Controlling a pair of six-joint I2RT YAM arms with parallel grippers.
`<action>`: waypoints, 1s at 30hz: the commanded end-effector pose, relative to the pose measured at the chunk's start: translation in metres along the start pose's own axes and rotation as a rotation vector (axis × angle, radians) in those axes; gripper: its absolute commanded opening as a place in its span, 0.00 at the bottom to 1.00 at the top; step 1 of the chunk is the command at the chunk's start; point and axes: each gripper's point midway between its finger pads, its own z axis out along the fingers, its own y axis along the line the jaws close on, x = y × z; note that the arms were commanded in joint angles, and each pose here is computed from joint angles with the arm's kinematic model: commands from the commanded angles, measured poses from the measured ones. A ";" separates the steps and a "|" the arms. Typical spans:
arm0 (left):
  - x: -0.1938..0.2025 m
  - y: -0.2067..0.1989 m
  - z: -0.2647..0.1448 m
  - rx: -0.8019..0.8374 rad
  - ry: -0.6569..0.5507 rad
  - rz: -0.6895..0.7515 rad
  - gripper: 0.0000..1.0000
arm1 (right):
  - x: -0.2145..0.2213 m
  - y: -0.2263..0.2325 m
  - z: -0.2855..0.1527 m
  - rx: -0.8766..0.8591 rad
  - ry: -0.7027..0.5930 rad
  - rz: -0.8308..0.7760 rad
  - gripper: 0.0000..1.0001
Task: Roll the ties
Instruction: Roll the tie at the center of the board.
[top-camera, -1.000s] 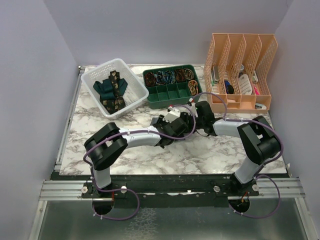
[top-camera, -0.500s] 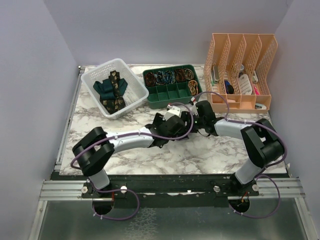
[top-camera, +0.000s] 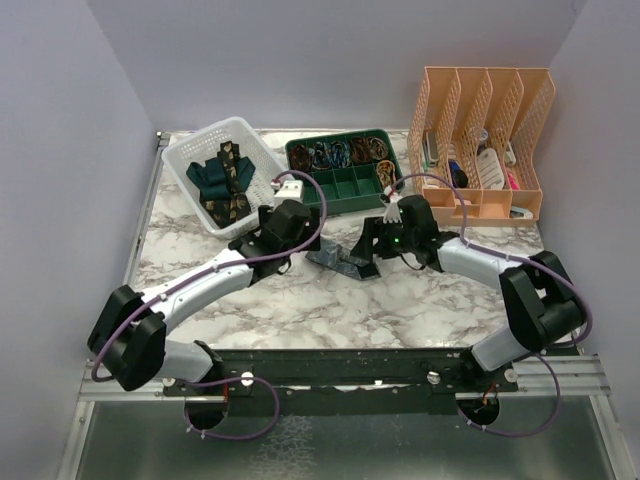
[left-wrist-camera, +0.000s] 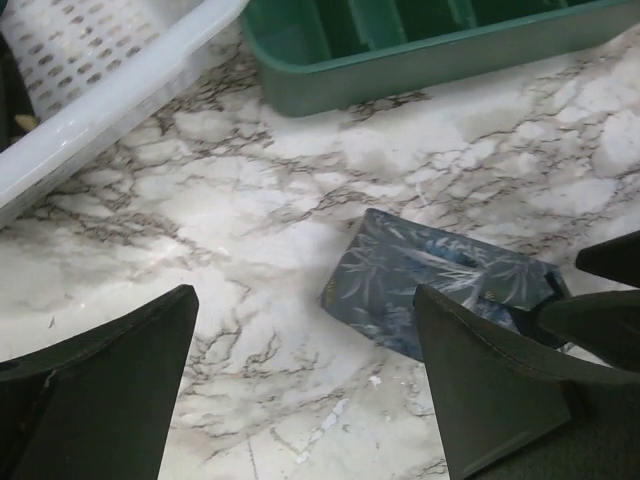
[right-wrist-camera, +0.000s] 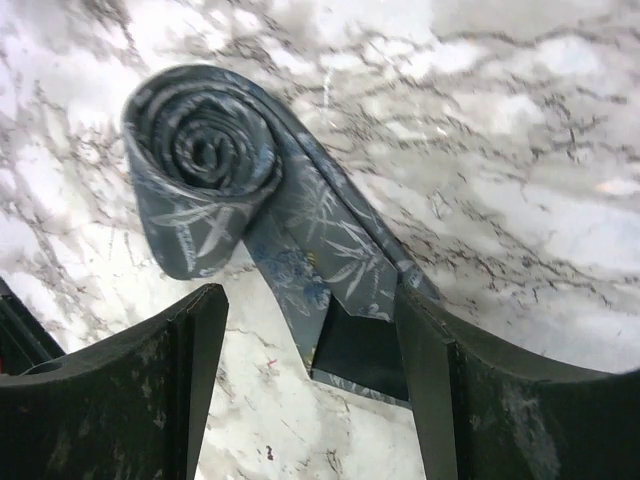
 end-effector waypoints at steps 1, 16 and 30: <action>0.017 0.019 0.000 0.020 0.066 -0.091 0.90 | -0.037 0.036 -0.010 -0.139 -0.094 -0.147 0.73; 0.033 0.066 0.008 0.028 0.148 -0.264 0.92 | -0.039 0.090 0.037 -0.177 -0.256 -0.824 1.00; 0.037 0.081 0.007 0.002 0.157 -0.266 0.92 | -0.018 0.077 0.078 -0.078 -0.154 -0.937 1.00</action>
